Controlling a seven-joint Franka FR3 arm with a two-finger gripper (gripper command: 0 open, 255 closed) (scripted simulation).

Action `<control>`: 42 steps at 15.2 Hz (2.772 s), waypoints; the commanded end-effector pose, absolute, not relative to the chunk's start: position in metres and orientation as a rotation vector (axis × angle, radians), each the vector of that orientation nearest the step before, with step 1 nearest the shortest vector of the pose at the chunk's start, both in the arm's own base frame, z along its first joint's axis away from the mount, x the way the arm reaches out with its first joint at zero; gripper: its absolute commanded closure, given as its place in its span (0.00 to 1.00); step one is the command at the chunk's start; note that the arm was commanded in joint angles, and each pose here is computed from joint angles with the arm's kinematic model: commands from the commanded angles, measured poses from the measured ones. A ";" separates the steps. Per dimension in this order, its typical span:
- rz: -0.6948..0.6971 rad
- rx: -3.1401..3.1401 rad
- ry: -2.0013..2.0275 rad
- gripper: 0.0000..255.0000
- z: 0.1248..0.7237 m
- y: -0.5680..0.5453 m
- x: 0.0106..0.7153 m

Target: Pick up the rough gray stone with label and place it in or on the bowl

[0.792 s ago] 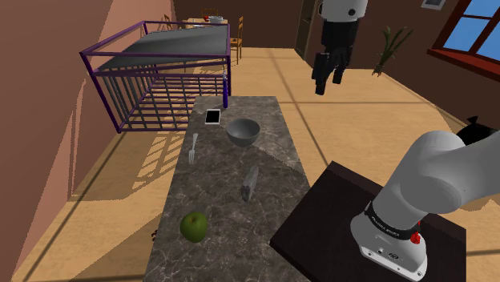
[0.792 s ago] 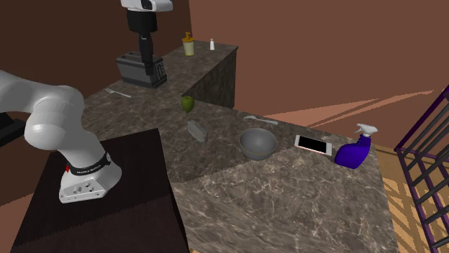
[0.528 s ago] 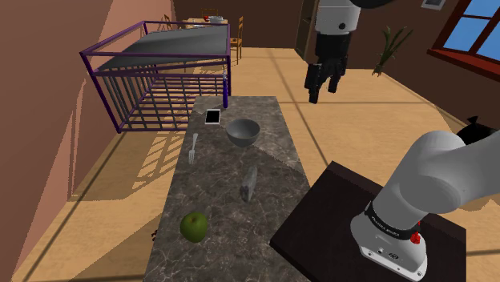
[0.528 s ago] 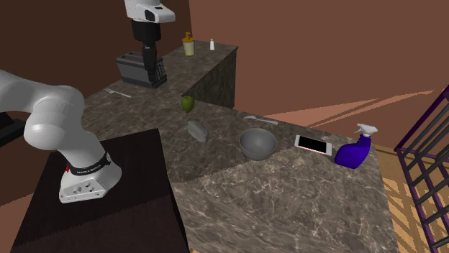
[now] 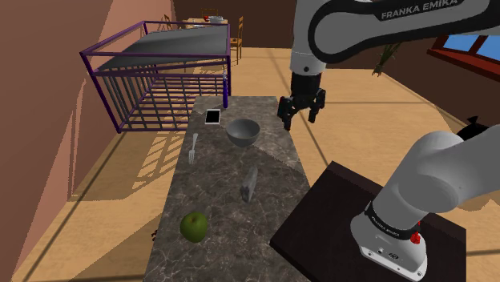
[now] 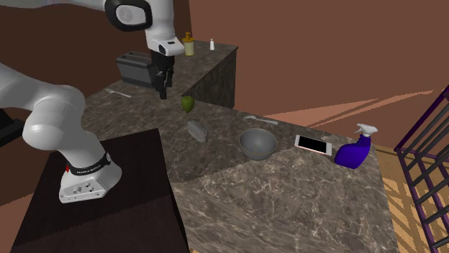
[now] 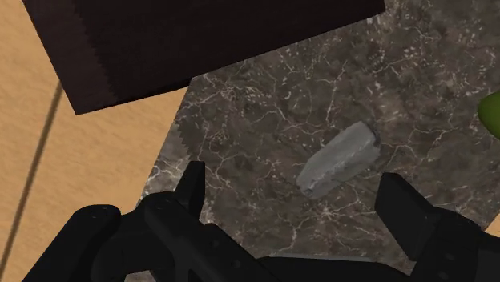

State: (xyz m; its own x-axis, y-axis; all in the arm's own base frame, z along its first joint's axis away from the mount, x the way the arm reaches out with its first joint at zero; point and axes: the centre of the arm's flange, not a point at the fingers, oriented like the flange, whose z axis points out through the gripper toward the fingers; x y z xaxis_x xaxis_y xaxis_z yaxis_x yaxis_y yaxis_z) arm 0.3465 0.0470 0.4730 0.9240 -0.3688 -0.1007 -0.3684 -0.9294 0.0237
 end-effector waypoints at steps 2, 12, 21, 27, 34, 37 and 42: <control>-0.161 3.058 -0.743 0.00 0.439 0.056 0.361; -0.166 2.942 -1.225 0.00 0.323 0.080 0.413; -0.168 2.775 -1.635 0.00 0.221 0.090 0.462; -0.168 2.775 -1.635 0.00 0.190 0.093 0.461; -0.168 2.775 -1.635 0.00 0.181 0.095 0.461; -0.168 2.775 -1.635 1.00 0.181 0.094 0.461; -0.168 2.775 -1.635 1.00 0.181 0.095 0.460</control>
State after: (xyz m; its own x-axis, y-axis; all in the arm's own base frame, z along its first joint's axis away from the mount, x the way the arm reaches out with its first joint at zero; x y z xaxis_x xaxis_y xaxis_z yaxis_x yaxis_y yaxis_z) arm 0.4610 0.0943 0.1819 0.4807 -0.8670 -0.1309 -0.8757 -0.4824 -0.0210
